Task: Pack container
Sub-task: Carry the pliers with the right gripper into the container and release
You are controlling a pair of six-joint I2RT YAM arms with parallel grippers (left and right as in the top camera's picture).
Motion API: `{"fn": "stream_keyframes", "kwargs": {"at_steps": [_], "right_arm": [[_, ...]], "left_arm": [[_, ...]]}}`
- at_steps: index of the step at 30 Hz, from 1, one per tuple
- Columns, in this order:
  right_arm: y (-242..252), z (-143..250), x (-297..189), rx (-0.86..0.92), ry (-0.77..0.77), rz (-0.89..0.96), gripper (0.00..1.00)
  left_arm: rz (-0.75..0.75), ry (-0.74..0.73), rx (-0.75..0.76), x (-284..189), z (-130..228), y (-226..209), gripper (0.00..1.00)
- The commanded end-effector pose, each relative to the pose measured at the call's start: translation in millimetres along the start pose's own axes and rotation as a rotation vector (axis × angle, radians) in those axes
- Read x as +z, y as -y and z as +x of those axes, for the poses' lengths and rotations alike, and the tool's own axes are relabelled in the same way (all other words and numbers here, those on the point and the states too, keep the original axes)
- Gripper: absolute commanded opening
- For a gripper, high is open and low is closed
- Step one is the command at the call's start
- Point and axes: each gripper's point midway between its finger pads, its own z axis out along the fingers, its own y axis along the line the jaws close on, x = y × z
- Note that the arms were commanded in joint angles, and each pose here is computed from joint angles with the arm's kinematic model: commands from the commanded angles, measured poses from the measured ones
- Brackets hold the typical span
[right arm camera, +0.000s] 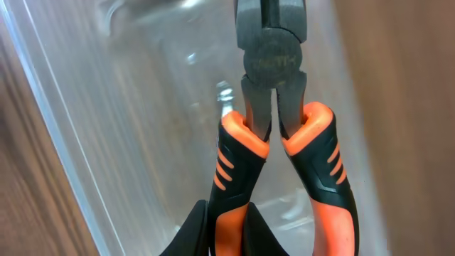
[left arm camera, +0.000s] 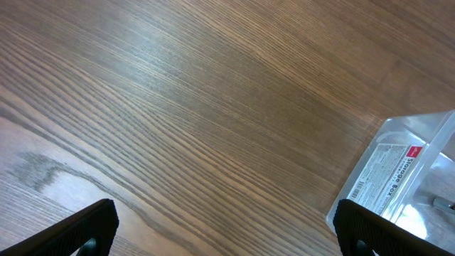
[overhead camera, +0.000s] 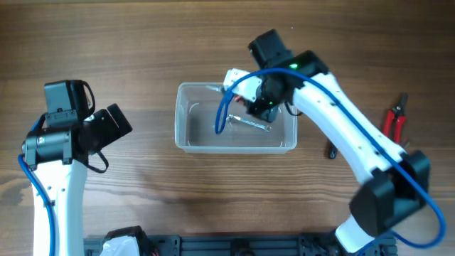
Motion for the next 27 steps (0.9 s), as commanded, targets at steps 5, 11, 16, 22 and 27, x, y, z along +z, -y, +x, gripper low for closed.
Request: {"fn": "stream_keyframes", "kwargs": {"at_steps": [5, 11, 16, 22, 27], "right_arm": [[-10, 6, 55, 0.018, -0.053, -0.131, 0.06], [-10, 13, 81, 0.030, -0.090, -0.165, 0.07], [-7, 11, 84, 0.031, -0.084, -0.157, 0.44], [1, 16, 83, 0.144, -0.118, -0.105, 0.58], [4, 8, 57, 0.280, -0.083, -0.053, 0.58]], "left_arm": [[0.010, 0.008, 0.002, -1, -4, 1, 1.00], [0.009, 0.007, 0.002, -1, -4, 1, 1.00], [0.009, 0.007, 0.002, -1, -3, 1, 1.00], [0.009, 0.007, 0.002, -1, -3, 1, 1.00], [0.009, 0.007, 0.002, -1, -3, 1, 1.00]]}}
